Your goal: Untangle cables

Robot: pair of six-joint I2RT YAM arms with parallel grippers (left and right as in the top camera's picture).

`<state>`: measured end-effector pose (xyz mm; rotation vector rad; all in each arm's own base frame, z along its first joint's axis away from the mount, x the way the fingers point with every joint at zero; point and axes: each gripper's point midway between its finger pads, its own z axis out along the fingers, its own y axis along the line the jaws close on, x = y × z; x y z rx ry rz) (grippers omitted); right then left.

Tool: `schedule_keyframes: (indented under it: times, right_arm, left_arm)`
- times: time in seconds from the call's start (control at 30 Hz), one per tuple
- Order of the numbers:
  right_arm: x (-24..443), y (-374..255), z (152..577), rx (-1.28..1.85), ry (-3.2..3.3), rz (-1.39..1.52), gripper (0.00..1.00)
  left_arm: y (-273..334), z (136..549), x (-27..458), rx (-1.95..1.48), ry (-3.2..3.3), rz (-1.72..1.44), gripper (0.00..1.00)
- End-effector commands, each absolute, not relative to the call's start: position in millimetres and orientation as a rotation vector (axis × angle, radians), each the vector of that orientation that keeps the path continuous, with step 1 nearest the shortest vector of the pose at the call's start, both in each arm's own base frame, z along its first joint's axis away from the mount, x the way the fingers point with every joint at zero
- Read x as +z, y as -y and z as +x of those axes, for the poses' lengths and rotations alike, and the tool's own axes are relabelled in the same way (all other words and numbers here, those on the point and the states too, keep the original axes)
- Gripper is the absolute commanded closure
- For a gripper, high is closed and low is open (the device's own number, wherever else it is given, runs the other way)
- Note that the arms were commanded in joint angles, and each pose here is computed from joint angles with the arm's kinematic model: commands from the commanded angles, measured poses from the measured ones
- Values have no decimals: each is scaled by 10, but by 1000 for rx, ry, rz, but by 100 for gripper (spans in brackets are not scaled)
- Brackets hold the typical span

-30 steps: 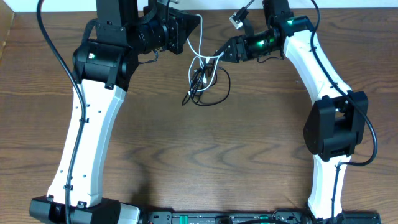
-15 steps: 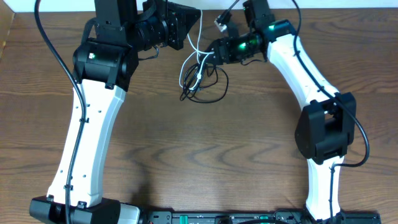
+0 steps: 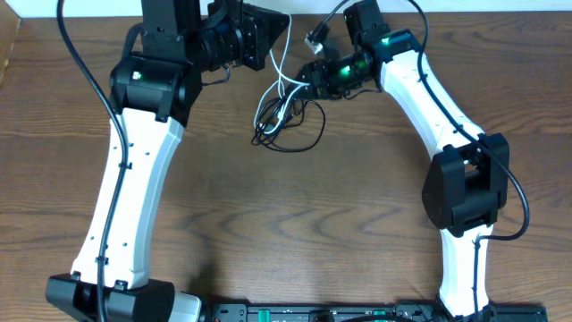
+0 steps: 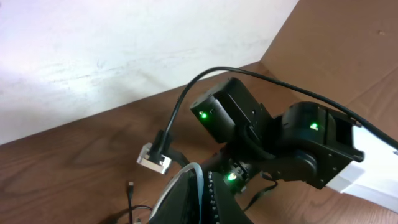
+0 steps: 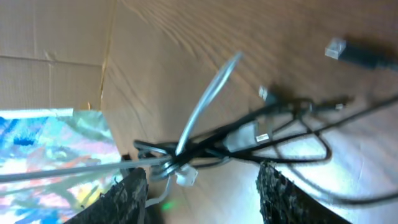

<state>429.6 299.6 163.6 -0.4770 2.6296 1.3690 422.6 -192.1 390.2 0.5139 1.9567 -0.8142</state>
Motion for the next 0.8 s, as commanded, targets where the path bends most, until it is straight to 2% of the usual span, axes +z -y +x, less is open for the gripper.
schedule_keyframes:
  times: [0.0, 0.13, 0.43, 0.6, 0.77]
  right_arm:
    - [1728, -3001, 4241, 1381, -2610, -524, 46]
    - [1770, -3042, 4192, 1420, -2572, -586, 39]
    - [1790, -3287, 4111, 1415, -2543, -653, 36]
    - [1626, -3377, 4306, 1213, -2634, -451, 36]
    - [1350, -3223, 4575, 910, -2723, -107, 37]
  left_arm:
    - [1899, 4257, 3998, -799, -1931, 509, 93]
    - [1900, 4261, 3994, -799, -1931, 508, 93]
    - [1904, 4269, 3988, -807, -1936, 498, 93]
    - [1905, 4273, 3997, -822, -1941, 476, 92]
    - [1903, 4275, 4005, -823, -1939, 473, 92]
